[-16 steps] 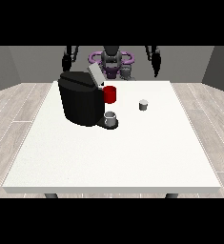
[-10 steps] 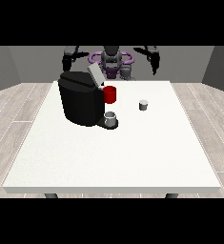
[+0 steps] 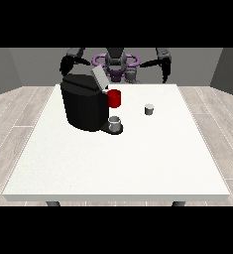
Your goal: Insert the coffee pod into the coffee machine and close the lid
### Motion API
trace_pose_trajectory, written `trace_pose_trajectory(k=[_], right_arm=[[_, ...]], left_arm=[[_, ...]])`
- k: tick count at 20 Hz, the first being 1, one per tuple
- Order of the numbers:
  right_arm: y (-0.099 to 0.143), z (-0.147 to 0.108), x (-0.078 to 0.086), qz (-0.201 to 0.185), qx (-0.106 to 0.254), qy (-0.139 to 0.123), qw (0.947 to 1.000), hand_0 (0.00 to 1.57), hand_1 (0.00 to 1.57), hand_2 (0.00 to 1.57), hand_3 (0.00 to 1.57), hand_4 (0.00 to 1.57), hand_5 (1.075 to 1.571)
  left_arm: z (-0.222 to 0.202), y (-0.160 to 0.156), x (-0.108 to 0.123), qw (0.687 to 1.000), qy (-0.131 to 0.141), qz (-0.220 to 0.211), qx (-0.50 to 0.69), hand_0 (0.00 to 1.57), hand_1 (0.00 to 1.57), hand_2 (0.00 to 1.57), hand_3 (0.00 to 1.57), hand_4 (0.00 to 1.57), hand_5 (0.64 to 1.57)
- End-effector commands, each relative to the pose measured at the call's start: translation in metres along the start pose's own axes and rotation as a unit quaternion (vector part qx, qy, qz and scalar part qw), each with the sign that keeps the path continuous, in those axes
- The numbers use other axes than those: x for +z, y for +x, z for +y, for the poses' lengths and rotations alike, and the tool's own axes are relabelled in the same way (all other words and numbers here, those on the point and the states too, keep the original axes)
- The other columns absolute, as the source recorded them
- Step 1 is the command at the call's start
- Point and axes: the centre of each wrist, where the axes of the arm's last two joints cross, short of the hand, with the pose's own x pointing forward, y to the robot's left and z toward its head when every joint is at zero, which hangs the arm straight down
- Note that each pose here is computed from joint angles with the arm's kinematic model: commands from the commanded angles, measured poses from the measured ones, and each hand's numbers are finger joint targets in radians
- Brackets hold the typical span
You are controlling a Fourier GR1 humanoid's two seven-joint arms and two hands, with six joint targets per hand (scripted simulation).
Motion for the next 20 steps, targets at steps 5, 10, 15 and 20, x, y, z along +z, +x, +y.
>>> trace_pose_trajectory(k=[5, 10, 15, 20], right_arm=[[0.026, 0.018, -0.014, -0.037, -0.016, 0.046, 0.9981, 0.0, 0.0, 0.0, 0.0, 0.17, 1.571], [0.023, 0.027, -0.005, -0.056, -0.02, 0.054, 0.9968, 0.0, 0.0, 0.0, 0.0, 0.23, 1.571], [0.028, 0.033, -0.01, -0.051, -0.01, 0.045, 0.9976, 0.0, 0.0, 0.0, 0.0, 0.34, 1.571], [0.008, 0.018, -0.029, -0.015, -0.002, 0.004, 0.9999, 0.0, 0.0, 0.0, 0.0, 0.4, 1.571]], left_arm=[[0.038, 0.007, -0.05, 0.998, 0.032, 0.048, -0.028, 0.0, 0.0, 0.0, 0.0, 0.0, 1.571], [0.049, -0.024, -0.049, 0.996, 0.029, 0.08, -0.034, 0.0, 0.0, 0.0, 0.0, 0.0, 1.571], [0.051, -0.036, -0.057, 0.993, 0.021, 0.094, -0.066, 0.0, 0.0, 0.0, 0.0, 0.0, 1.571], [0.031, -0.017, -0.076, 0.987, -0.035, 0.117, -0.102, 0.0, 0.0, 0.0, 0.0, 0.0, 1.571]])
